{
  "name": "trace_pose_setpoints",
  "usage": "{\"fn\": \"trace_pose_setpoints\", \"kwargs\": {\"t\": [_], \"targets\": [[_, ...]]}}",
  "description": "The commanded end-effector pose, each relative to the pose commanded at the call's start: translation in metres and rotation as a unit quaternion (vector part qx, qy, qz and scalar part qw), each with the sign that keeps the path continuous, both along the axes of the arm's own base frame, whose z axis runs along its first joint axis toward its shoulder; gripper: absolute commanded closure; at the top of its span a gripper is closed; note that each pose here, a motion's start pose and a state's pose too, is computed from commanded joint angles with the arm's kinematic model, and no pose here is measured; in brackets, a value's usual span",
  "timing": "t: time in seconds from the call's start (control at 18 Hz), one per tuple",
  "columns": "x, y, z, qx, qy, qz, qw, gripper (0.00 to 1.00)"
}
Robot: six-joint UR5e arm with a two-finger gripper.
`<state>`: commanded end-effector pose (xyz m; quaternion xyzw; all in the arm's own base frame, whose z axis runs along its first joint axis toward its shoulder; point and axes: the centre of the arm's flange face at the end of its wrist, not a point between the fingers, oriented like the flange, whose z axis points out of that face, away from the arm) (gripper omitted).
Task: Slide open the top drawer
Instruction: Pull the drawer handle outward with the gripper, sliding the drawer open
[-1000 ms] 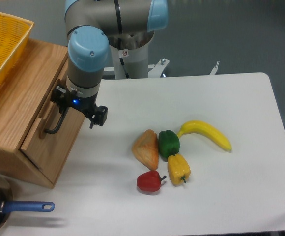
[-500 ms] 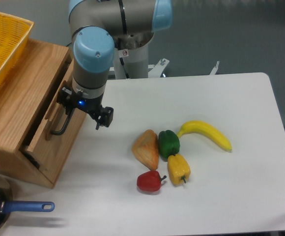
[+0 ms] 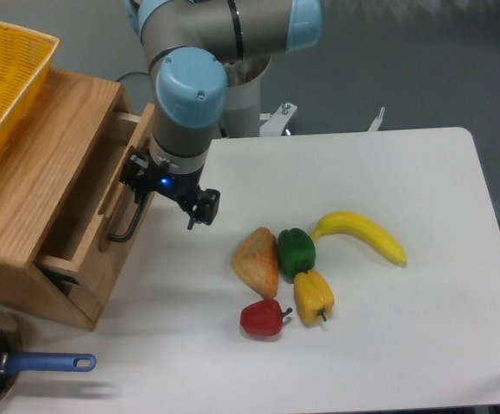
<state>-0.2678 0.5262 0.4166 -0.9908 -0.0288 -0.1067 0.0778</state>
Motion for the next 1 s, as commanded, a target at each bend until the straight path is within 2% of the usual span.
{"fn": "trace_pose_setpoints", "kwargs": {"t": [0.39,0.61,1.0], "targets": [[-0.017,-0.006,0.000,0.004,0.005,-0.006,1.0000,0.00],[-0.029,-0.014,-0.006,-0.018,0.026,-0.019,0.9993,0.00],[-0.047,-0.023,-0.010,-0.020,0.026,-0.019,0.9993,0.00]]}}
